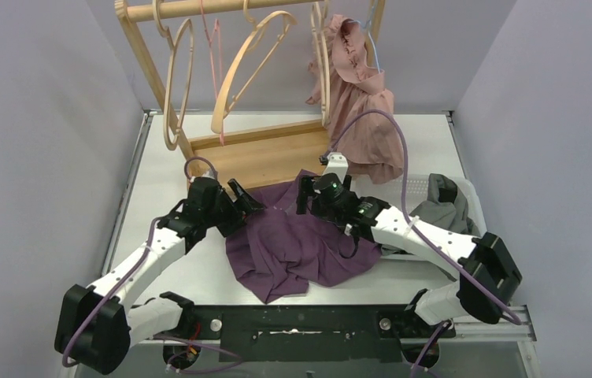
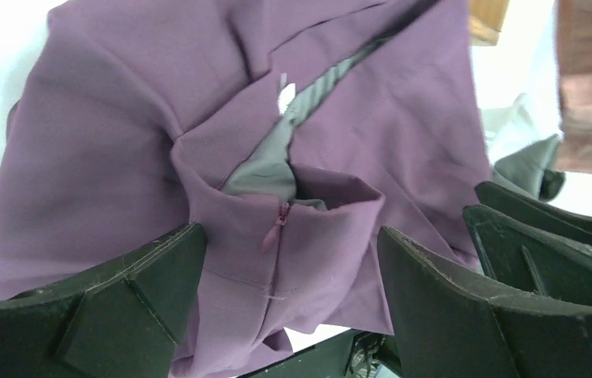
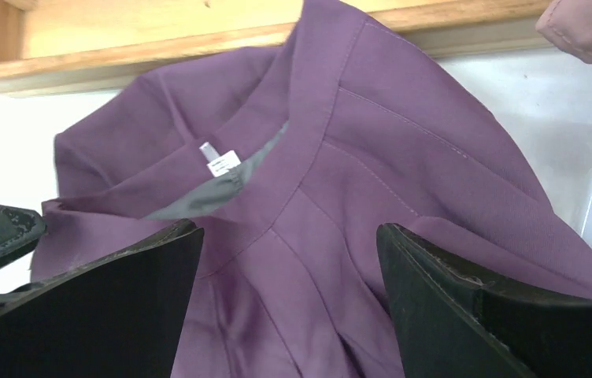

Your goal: Place the skirt on the hanger

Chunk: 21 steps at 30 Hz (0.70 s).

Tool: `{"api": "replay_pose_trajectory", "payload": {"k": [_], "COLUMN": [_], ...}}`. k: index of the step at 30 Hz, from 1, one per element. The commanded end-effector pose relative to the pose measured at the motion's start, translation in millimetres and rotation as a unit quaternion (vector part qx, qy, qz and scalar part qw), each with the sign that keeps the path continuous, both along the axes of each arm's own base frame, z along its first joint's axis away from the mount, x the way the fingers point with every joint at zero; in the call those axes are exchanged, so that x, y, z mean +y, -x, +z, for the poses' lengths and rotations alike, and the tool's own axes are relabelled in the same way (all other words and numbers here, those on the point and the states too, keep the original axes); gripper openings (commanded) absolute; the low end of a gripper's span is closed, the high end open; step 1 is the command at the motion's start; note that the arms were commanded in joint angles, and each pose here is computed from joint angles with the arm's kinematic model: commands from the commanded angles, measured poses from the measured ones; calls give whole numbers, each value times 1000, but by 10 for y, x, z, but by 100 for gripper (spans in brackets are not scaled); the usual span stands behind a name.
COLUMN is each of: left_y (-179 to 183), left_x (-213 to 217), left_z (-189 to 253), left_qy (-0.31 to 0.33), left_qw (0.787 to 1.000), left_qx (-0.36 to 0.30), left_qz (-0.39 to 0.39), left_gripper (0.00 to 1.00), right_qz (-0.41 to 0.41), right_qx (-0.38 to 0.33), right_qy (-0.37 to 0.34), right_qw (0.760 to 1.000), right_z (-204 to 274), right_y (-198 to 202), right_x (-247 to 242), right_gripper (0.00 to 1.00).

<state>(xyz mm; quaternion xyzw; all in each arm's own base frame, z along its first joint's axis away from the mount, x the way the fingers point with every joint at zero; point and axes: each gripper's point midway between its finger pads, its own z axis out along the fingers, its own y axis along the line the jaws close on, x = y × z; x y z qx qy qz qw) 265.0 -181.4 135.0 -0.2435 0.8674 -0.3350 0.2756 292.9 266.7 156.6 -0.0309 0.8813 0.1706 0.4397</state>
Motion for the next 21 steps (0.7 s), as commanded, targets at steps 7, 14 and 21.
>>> {"api": "replay_pose_trajectory", "payload": {"k": [7, 14, 21], "left_y": [-220, 50, 185], "left_x": [9, 5, -12], "left_z": [-281, -608, -750], "left_qy": [-24, -14, -7], "left_qw": [999, 997, 995], "left_qx": [23, 70, 95], "left_qz": [28, 11, -2], "left_gripper": [77, 53, 31], "right_qz": [-99, -125, -113], "right_qx": [-43, -79, -75], "right_qy": [44, 119, 157], "right_qw": [993, 982, 978], "right_z": [-8, -272, -536], "right_y": [-575, -955, -1076], "right_x": [-42, -133, -161], "right_gripper": [89, 89, 85]}}
